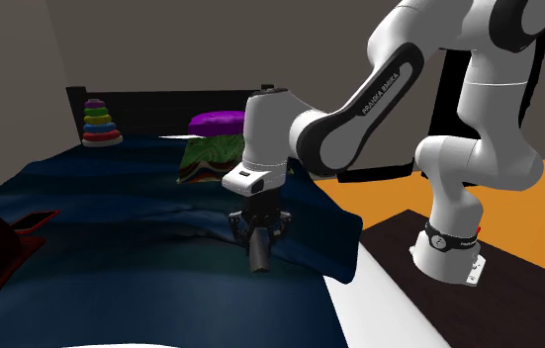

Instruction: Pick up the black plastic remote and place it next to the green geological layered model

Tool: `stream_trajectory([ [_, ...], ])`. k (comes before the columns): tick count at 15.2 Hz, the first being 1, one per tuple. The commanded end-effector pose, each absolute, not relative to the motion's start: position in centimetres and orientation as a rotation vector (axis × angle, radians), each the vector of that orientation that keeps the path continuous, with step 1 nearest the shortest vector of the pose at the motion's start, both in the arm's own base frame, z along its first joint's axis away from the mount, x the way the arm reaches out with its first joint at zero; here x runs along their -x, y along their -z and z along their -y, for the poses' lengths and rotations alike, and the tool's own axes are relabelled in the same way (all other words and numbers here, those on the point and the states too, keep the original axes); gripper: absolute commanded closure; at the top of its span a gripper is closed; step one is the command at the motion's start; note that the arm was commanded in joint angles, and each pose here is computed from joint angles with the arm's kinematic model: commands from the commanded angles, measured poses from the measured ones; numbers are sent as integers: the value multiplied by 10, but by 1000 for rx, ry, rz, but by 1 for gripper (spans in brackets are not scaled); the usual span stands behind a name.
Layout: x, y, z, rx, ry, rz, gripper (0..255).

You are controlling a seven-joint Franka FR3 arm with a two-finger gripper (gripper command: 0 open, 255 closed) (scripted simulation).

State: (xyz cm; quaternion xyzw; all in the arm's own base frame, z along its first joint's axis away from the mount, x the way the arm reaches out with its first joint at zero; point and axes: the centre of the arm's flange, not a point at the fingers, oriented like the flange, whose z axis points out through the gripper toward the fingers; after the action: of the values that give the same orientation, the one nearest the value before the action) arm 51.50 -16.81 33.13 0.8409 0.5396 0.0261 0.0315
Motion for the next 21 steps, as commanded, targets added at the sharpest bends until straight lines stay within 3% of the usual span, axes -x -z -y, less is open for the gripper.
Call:
stream_trajectory([
  [1,-514,-341,167,-2590,-80,-1662,255],
  [21,-514,-447,167,-2590,-80,-1662,255],
])
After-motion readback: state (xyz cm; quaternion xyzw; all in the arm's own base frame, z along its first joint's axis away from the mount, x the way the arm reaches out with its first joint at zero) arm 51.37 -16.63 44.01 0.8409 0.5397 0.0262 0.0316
